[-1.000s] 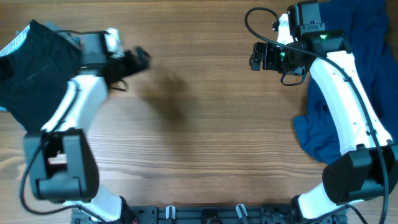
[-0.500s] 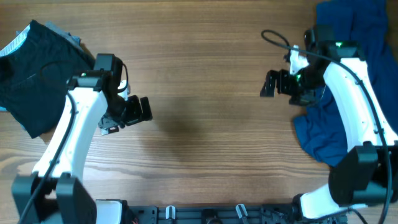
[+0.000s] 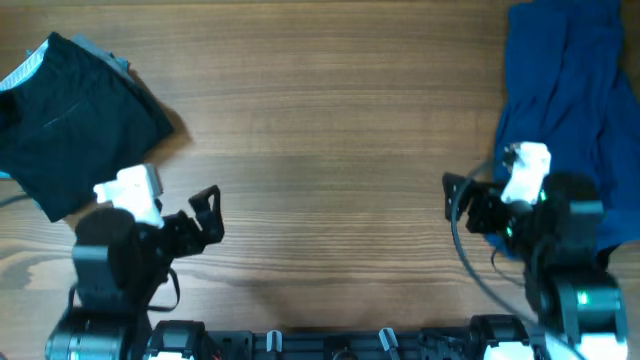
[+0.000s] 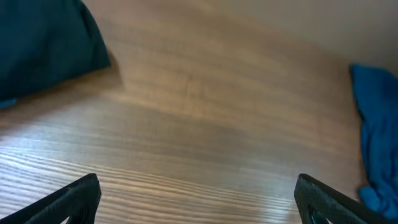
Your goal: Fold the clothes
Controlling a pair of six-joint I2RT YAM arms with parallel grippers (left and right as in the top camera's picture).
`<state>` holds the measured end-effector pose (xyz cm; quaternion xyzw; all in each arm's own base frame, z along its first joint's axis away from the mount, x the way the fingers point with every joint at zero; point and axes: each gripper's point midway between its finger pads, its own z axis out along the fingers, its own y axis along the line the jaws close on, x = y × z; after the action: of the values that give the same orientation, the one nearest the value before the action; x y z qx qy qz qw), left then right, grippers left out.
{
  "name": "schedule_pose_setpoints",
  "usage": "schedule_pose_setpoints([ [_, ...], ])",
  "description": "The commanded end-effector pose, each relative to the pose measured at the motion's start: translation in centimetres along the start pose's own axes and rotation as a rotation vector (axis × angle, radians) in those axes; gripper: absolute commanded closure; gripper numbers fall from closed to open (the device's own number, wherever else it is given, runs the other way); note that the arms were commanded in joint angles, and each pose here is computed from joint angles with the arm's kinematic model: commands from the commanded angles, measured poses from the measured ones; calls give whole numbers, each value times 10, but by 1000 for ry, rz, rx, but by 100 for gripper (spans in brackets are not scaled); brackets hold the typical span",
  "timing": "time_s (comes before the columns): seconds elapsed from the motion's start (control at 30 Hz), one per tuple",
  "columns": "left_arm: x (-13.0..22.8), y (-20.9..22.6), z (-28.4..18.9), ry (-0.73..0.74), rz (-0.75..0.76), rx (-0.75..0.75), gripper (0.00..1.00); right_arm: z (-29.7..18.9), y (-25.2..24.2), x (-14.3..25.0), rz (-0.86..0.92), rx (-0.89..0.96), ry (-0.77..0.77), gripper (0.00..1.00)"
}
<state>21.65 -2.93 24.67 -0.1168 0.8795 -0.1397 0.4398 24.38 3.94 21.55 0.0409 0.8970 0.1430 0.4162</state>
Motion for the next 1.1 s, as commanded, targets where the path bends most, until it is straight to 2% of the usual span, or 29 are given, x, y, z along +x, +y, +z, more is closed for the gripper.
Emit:
schedule_pose_setpoints([
  [0.0, -1, 3, -6, -41, -16, -5, 0, -7, -3, 6, 10, 19, -17, 0],
  [0.47, 13, 9, -6, 17, -21, -29, 0, 18, -12, 20, 35, 46, 104, 0],
  [0.6, 13, 9, -6, 17, -21, -29, 0, 13, -10, 18, 31, 41, 85, 0],
  [0.77, 13, 9, -6, 17, -21, -29, 0, -13, -10, 8, -20, 59, -36, 0],
  [0.87, 13, 9, -6, 17, -21, -29, 0, -25, -6, 3, -136, 34, -192, 0],
  [1.07, 13, 9, -6, 17, -21, -29, 0, -22, -3, 5, -207, -44, -545, 0],
])
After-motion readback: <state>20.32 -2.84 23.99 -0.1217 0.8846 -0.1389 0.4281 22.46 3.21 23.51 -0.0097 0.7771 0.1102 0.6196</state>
